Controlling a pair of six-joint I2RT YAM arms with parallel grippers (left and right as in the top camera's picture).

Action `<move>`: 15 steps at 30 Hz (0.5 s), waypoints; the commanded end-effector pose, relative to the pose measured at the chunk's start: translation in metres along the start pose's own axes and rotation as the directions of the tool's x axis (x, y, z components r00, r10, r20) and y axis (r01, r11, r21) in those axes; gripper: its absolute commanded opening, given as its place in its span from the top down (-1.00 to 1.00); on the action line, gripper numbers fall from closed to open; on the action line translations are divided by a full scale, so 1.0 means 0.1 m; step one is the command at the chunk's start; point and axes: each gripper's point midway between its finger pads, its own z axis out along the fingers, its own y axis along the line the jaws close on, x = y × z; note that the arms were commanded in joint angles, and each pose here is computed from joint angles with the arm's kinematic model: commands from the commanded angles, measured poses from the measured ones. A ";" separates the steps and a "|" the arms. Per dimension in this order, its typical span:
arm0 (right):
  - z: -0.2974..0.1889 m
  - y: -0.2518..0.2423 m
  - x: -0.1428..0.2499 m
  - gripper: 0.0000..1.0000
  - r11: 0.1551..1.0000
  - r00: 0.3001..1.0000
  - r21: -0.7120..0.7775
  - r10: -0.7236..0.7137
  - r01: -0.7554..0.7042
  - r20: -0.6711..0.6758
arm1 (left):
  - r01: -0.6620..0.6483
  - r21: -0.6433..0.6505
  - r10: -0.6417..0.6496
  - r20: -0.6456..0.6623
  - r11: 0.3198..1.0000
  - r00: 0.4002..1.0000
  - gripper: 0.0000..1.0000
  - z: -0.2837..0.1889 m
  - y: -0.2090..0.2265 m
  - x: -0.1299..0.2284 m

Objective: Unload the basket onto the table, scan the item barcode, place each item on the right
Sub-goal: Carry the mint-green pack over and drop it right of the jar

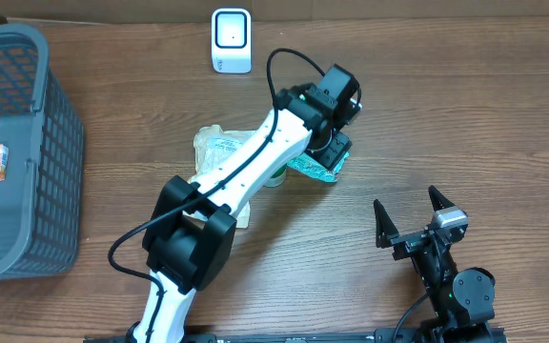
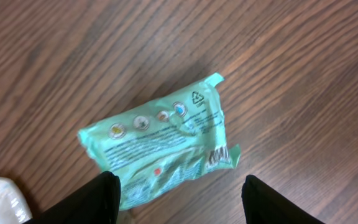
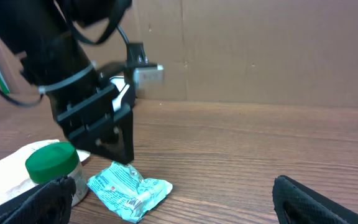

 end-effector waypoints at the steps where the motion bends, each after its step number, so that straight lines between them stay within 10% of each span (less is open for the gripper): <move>1: 0.00 -0.01 0.01 -1.00 1.000 1.000 0.005 0.001 -0.001 0.006 | 0.050 -0.026 -0.046 0.131 0.998 0.990 -0.29 -0.60 0.23 -0.36; 15: 0.00 -0.01 0.01 -1.00 1.000 1.000 0.005 0.001 -0.002 0.006 | 0.525 -0.245 -0.366 0.486 0.815 0.794 -0.23 -3.06 2.00 0.18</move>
